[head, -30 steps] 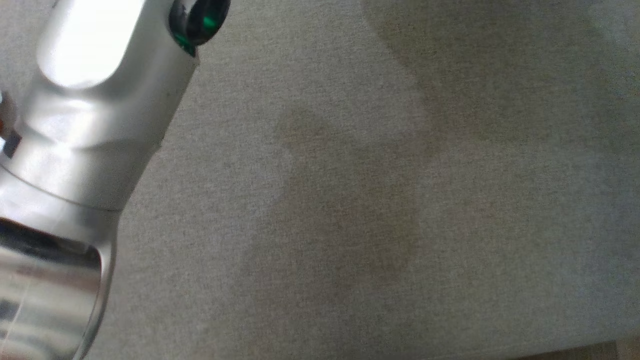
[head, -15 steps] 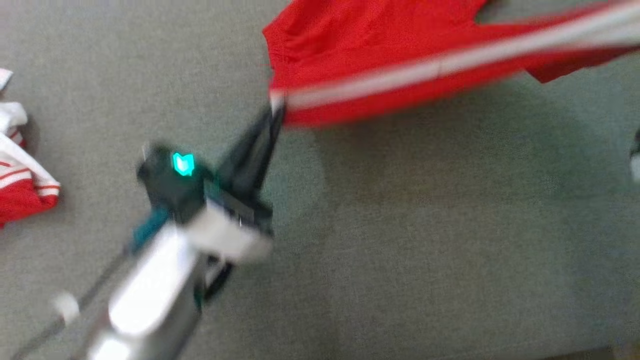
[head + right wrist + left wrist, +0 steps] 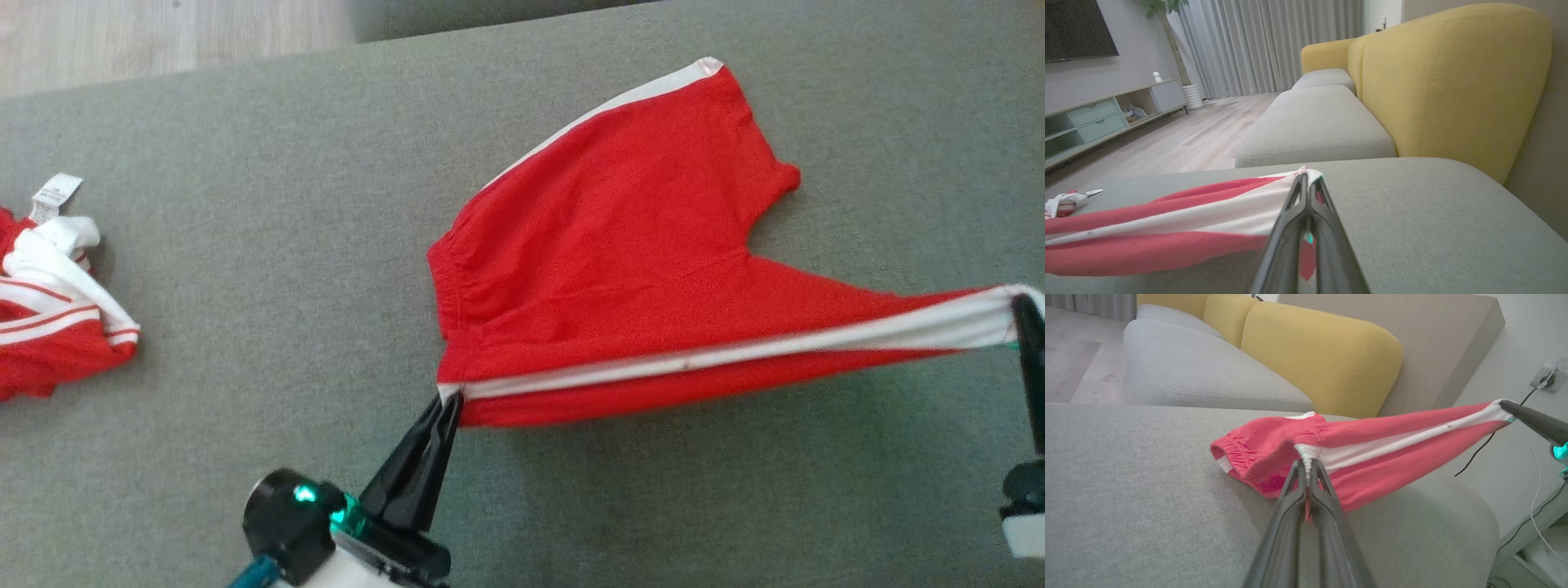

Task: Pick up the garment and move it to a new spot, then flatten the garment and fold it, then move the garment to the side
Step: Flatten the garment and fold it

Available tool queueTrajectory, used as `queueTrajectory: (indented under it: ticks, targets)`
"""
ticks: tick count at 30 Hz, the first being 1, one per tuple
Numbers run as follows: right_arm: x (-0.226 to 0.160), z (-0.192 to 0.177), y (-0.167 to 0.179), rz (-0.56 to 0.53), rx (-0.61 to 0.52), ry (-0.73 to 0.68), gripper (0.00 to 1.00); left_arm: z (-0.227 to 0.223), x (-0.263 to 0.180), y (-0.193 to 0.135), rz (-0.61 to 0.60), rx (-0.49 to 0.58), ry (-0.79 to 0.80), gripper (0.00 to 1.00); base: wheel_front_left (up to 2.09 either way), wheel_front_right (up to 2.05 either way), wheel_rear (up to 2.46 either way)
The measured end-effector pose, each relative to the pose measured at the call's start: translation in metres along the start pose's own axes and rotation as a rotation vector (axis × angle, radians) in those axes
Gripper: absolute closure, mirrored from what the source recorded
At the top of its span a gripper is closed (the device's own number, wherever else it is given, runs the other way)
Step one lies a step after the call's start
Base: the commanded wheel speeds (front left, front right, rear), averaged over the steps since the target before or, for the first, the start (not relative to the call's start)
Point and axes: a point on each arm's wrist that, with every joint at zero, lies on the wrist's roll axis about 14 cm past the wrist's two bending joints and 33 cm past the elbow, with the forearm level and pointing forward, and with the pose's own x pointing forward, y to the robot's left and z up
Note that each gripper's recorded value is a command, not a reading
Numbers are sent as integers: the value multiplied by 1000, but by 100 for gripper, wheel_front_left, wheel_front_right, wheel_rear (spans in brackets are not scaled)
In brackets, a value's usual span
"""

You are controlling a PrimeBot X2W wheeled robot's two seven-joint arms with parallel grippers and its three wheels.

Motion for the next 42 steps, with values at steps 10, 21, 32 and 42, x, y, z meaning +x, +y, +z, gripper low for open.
queueTrajectory:
  ticks: [10,21,32,42]
  targets:
    - [99,2,6,94,-28,43,100,37,69,24,13,-85,-58,100,0,0,0]
    - [213,-51,21,201,-140,237,100,15,124,88,142,-70,41,100,0,0,0]
    - [263,-89,34,243,-142,257,0,-6,133,121,227,-58,39,0,0,0,0]
    - [235,-112,19,201,-95,358,0,49,111,120,345,160,-163,0,0,0,0]
